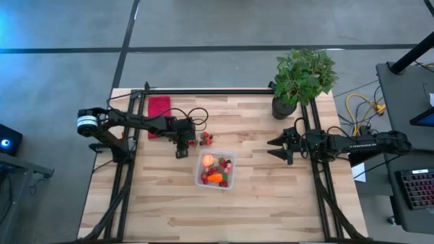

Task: Pick and placing Produce into tupperware
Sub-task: Put the red cherry into the transparent bin

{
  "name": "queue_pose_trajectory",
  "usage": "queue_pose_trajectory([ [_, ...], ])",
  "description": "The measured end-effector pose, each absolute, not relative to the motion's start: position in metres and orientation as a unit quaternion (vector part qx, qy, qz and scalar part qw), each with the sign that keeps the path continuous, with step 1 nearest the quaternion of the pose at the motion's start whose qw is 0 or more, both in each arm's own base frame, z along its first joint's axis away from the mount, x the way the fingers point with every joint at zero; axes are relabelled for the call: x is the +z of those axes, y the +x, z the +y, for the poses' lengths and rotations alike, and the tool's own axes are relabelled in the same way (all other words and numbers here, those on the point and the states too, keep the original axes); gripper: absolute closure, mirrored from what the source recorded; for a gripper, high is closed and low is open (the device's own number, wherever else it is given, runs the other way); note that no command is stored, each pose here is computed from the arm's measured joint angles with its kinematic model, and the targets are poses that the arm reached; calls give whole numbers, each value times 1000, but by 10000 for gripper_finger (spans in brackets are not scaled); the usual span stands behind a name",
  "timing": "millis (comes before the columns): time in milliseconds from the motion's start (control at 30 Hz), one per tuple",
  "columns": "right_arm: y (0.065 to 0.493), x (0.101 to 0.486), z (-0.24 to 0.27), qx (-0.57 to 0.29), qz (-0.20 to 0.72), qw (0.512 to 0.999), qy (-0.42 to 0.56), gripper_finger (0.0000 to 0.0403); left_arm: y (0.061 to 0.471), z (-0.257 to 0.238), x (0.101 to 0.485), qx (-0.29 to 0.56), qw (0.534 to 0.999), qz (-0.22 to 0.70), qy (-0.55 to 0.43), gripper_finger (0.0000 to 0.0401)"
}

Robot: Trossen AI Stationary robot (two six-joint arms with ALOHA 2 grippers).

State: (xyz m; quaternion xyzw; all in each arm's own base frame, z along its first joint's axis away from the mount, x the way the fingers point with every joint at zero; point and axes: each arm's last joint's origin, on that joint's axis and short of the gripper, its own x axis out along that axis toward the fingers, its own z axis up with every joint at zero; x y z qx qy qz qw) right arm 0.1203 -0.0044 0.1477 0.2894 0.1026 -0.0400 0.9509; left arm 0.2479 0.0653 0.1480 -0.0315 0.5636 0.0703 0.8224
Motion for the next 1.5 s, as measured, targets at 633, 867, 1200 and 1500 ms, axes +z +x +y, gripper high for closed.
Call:
queue_pose_trajectory([
  [633,120,148,-4,-40,103,951,289,106,250,66,147,72,830,552,-31,330],
  [867,120,148,-4,-40,103,951,289,112,253,67,151,82,835,542,-53,323],
  [1200,120,148,-4,-40,102,951,289,108,245,56,194,84,873,471,-97,322],
  [1500,120,148,-4,-40,102,951,289,109,254,13,227,-23,927,356,-118,322],
])
